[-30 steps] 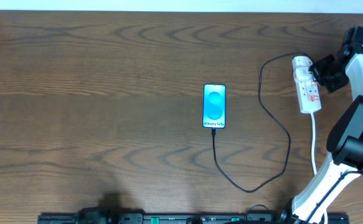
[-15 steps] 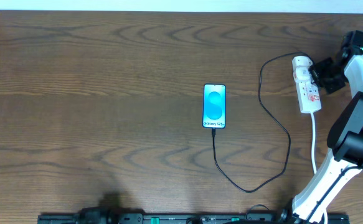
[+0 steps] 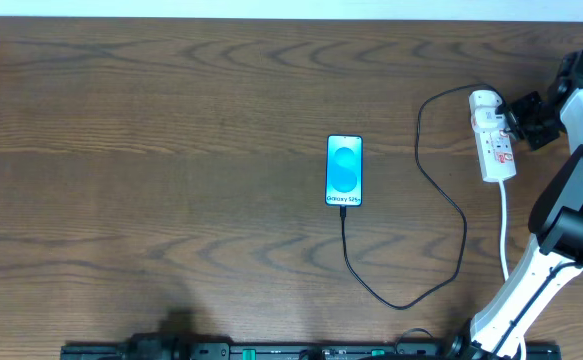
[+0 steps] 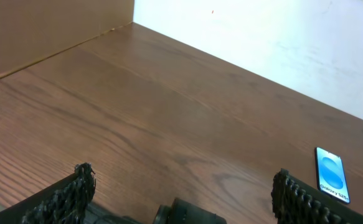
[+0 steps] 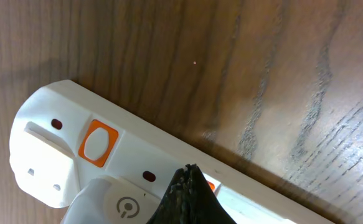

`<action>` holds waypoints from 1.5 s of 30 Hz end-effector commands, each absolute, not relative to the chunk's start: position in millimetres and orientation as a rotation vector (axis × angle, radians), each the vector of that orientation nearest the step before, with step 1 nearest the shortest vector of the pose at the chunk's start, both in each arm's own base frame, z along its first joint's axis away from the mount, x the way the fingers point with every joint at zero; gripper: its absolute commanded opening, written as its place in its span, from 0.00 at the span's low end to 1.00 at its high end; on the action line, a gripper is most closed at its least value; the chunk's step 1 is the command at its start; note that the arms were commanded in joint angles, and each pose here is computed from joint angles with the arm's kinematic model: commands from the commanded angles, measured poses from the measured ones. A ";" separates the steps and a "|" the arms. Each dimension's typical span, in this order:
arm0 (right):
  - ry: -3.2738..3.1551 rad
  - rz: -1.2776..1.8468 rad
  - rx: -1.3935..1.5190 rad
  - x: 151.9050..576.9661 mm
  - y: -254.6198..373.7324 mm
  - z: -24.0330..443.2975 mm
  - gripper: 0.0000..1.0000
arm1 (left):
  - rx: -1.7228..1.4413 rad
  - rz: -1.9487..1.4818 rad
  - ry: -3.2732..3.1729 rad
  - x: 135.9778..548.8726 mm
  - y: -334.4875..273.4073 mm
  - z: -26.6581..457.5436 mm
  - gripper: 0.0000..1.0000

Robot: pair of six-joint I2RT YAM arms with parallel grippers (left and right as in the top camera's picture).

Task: Plug charger to phone and switch on socket

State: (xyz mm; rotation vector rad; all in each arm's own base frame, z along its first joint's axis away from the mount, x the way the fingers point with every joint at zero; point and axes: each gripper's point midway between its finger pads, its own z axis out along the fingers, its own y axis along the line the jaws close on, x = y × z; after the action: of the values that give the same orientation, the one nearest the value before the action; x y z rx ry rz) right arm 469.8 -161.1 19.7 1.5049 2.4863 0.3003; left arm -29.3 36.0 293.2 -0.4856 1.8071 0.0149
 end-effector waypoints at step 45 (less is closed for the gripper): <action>1.663 0.069 0.810 325.3 -109.9 472.9 0.06 | -0.479 0.039 1.880 -35.9 36.3 276.8 0.92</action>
State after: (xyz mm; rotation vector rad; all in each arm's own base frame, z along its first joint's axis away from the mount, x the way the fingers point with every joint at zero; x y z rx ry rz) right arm 340.9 -110.5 477.6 0.8005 1.6408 0.1001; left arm -29.3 36.0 293.0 -0.4856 1.8079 0.0151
